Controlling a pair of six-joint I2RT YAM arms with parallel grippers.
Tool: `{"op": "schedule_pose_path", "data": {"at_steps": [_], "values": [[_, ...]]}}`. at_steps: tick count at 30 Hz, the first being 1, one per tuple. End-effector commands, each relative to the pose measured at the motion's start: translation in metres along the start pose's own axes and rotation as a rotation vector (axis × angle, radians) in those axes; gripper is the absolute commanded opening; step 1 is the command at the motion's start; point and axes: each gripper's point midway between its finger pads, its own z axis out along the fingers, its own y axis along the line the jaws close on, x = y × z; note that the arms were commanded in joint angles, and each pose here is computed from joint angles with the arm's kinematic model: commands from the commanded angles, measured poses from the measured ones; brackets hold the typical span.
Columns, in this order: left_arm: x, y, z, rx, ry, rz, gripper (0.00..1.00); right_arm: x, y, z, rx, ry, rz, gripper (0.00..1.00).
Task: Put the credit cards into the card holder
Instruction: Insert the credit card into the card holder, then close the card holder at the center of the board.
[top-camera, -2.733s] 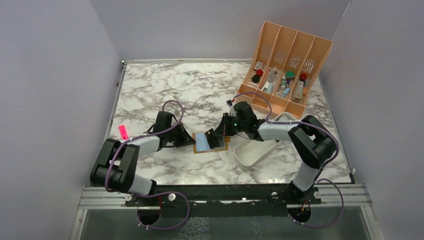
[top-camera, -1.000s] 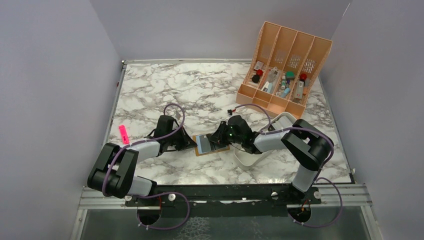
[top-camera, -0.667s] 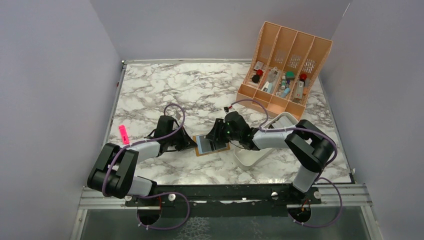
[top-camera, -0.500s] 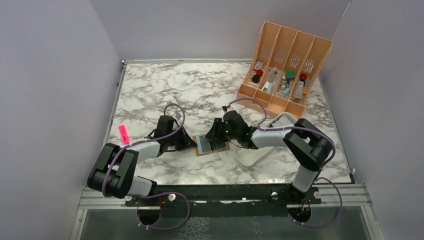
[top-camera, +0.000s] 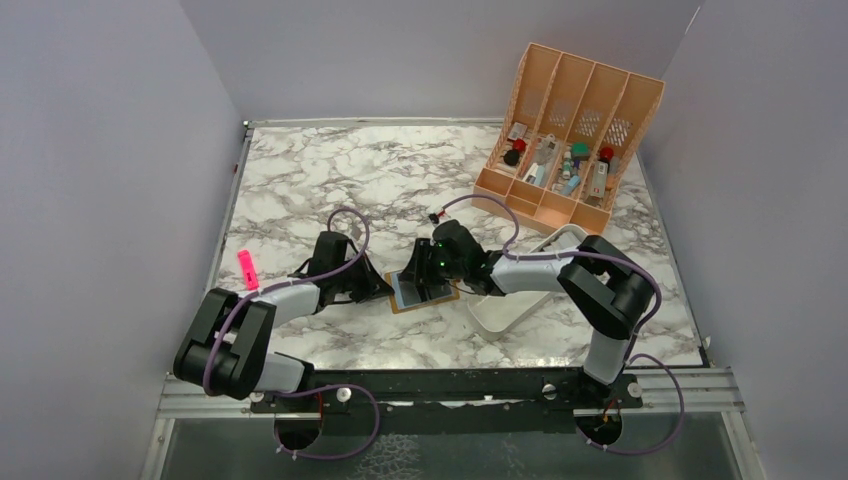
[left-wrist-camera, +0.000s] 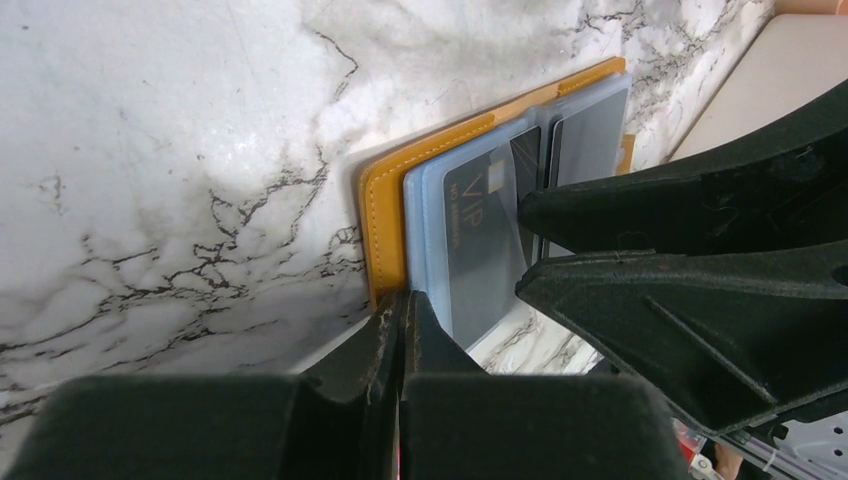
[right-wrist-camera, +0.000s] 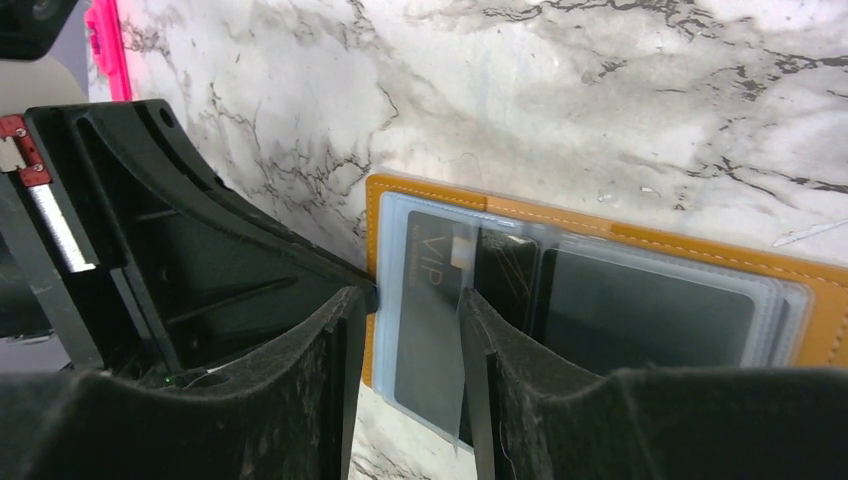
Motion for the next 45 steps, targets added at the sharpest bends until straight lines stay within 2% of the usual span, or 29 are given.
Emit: {"op": "schedule_pose_path", "data": {"at_steps": [1,7,14,18,24,28,36,42,45], "values": [[-0.001,0.003,-0.005,-0.039,-0.013,0.014,0.02,-0.004,-0.006,-0.004,0.072,-0.006,-0.035,0.46],[0.0,0.006,-0.004,-0.052,-0.009,0.012,0.02,-0.007,-0.022,-0.01,0.153,-0.029,-0.046,0.51],[0.001,0.008,-0.002,-0.052,-0.005,0.011,0.02,0.003,-0.023,-0.002,0.158,0.006,-0.059,0.52],[0.0,0.009,-0.002,-0.054,-0.006,0.011,0.02,0.005,-0.013,0.002,0.127,0.011,-0.067,0.5],[-0.003,0.006,-0.002,-0.059,-0.005,0.02,0.02,0.01,0.009,0.003,0.013,0.03,-0.051,0.41],[-0.01,-0.002,-0.008,-0.056,-0.02,0.036,0.04,0.004,0.012,-0.002,0.03,0.033,-0.074,0.42],[-0.015,-0.013,-0.022,-0.049,-0.053,0.06,0.3,-0.028,0.014,-0.036,0.121,0.035,-0.344,0.55],[-0.012,-0.012,-0.025,-0.046,-0.055,0.063,0.44,-0.057,-0.008,-0.058,0.242,0.082,-0.713,0.56],[-0.011,-0.012,-0.025,-0.046,-0.051,0.062,0.47,-0.062,-0.03,-0.065,0.273,0.147,-0.946,0.53]]}}
